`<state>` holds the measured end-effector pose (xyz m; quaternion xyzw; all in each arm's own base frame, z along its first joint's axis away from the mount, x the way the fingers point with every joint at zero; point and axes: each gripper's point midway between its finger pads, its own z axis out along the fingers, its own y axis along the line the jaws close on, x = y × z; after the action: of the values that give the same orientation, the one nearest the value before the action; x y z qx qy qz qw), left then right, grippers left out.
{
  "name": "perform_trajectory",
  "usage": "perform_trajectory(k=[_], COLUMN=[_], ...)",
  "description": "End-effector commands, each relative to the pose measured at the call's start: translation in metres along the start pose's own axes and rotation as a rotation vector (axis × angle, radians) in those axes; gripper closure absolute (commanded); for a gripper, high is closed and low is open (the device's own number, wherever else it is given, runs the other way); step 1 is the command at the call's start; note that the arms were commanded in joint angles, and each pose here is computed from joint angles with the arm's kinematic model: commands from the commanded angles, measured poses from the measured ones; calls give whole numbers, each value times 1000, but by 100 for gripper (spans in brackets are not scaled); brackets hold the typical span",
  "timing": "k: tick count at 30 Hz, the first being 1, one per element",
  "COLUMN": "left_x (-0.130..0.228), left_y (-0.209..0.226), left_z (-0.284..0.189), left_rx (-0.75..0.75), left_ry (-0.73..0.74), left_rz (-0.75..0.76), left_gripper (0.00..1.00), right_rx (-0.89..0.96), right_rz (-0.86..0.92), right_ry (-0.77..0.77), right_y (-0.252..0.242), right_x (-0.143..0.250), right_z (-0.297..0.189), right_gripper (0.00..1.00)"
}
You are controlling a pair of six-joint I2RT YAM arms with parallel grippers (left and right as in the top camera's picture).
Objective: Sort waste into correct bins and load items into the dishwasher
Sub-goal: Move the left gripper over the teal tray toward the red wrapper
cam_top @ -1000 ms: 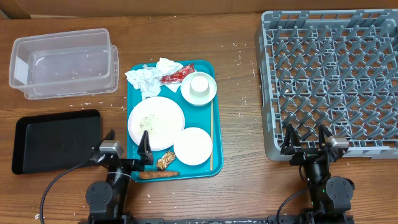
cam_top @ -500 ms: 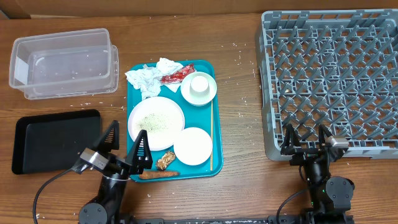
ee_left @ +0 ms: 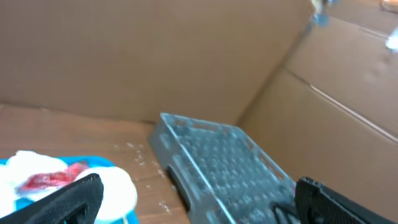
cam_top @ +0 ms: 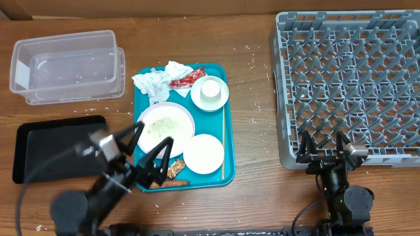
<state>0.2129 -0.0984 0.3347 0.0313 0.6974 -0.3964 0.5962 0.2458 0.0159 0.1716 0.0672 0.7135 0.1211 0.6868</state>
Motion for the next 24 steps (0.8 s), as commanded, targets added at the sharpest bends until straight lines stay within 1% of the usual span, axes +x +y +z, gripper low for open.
perform_trajectory(k=[1, 3, 4, 6, 9, 12, 13, 14, 18, 21, 23, 24], left_x=[-20, -26, -31, -48, -71, -93, -108, -113, -130, -132, -128, -126], left_y=[-21, -21, -24, -31, -32, -40, -45, -48, -55, -45, -26, -9], left_z=[18, 31, 43, 63, 86, 101, 109, 111, 115, 113, 107, 102], left_rx=[85, 89, 121, 219, 291, 399, 428, 434, 387, 261, 94, -35], left_ry=[135, 230, 304, 355, 339, 311, 276, 256, 202, 218, 246, 256], left_rz=[40, -18, -50, -70, -97, -104, -110, -92, -38, -24, -22, -22], left_gripper=[0, 0, 0, 0, 0, 0, 0, 0, 0, 0, 0, 0], right_rx=[4, 4, 4, 4, 4, 4, 4, 4, 4, 4, 4, 4], right_rz=[-8, -8, -8, -8, -8, -8, -8, -8, -8, -8, -8, -8], right_ry=[-5, -5, -5, -5, -5, -5, -5, -5, -5, -5, -5, -5], right_y=[-1, -1, -1, -1, -1, -1, -1, -1, -1, -1, -1, -1], right_x=[2, 2, 2, 2, 2, 2, 2, 2, 2, 2, 2, 2], right_z=[0, 0, 0, 0, 0, 0, 0, 0, 0, 0, 0, 0], right_gripper=[0, 0, 0, 0, 0, 0, 0, 0, 0, 0, 0, 0])
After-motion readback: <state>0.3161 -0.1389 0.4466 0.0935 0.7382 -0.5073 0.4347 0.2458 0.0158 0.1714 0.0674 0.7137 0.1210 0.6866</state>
